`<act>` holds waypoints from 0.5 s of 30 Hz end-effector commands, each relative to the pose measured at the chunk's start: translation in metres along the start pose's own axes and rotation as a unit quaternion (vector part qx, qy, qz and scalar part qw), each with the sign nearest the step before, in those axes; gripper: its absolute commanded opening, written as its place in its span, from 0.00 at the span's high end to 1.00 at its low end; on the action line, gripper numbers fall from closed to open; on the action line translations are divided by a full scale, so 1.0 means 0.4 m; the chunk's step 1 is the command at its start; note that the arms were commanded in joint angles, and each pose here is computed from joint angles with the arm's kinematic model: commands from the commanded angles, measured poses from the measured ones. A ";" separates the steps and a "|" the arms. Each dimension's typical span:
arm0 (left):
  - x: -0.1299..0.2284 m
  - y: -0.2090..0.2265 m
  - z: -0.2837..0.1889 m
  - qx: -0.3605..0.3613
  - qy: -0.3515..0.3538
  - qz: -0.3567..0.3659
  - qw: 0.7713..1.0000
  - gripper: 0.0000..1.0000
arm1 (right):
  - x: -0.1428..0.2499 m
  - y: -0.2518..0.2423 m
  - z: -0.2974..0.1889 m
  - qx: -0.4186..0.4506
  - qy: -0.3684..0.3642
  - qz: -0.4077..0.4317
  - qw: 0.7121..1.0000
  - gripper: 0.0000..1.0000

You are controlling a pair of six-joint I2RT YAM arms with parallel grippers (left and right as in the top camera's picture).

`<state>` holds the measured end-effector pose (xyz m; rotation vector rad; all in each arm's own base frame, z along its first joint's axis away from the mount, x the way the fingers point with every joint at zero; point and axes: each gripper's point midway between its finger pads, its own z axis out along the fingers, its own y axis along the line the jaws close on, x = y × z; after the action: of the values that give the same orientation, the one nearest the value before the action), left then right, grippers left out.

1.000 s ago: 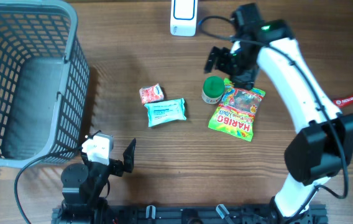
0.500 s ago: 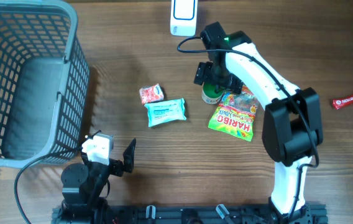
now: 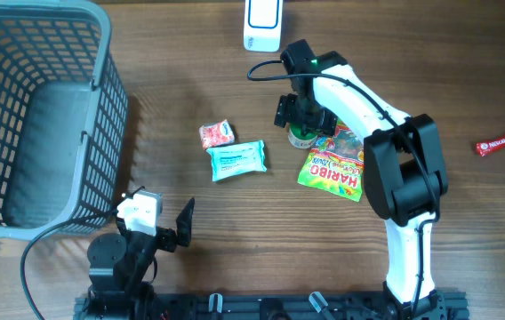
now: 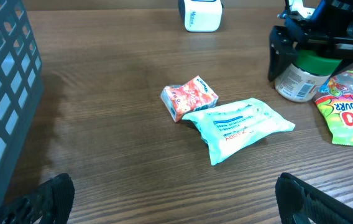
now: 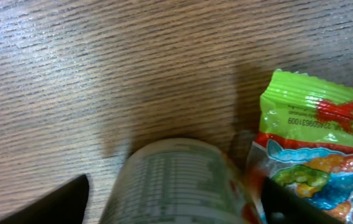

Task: Scan the item barcode
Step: 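Reach the right gripper to the green-lidded jar and grasp it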

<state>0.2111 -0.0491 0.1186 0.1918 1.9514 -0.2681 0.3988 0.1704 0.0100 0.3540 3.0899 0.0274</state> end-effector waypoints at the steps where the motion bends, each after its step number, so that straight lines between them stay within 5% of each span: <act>1: 0.005 0.008 0.002 -0.008 0.001 0.002 1.000 0.00 | 0.023 0.004 0.037 0.004 0.022 -0.005 1.000 0.33; 8: 0.005 0.008 0.002 -0.008 0.001 0.002 1.000 0.00 | 0.038 0.005 -0.013 0.007 0.045 -0.024 0.999 0.46; 15: 0.005 0.008 0.002 -0.008 0.001 0.002 1.000 0.00 | 0.115 0.082 -0.196 -0.091 0.137 -0.099 0.981 0.45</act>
<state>0.2111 -0.0492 0.1187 0.1918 1.9510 -0.2681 0.3645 0.1839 0.0557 0.1879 3.3207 0.1213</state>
